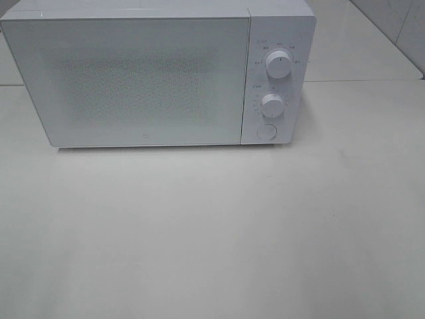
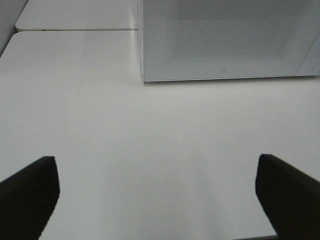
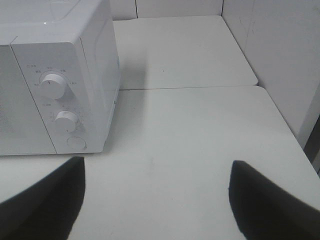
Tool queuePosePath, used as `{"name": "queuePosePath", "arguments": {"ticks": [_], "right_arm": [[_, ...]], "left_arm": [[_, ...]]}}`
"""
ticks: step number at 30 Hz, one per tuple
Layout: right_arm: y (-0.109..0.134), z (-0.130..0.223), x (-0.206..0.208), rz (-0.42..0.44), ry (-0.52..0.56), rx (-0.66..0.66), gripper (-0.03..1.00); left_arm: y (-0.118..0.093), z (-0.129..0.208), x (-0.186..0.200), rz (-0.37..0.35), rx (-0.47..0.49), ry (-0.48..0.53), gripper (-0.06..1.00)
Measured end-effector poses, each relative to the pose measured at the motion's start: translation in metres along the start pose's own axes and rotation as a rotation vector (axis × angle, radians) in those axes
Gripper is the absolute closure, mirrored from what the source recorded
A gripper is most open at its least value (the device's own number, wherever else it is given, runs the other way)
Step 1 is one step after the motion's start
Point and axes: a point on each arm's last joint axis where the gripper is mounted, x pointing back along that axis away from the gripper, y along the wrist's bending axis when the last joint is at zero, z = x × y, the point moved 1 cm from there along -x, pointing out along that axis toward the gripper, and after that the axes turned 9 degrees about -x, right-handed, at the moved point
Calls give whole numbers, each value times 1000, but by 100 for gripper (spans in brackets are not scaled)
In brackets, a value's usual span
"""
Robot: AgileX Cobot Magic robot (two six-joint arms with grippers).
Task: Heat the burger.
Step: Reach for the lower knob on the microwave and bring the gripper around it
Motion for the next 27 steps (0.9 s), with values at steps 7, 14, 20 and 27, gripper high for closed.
{"name": "queuePosePath", "arguments": {"ticks": [7,14,20,27], "right_arm": [[3,10,-36,-25,-10,8,21],[3,20,-54,-45,-26,-17,21],[4,26,-68,-68,-52,-45,21],[8,23,-90,-93,-74,-58,21]], "left_arm": [[0,0,0,0,0,0,-5],[0,0,0,0,0,0,-5],[0,0,0,0,0,0,-5],[0,0,0,0,0,0,-5]]}}
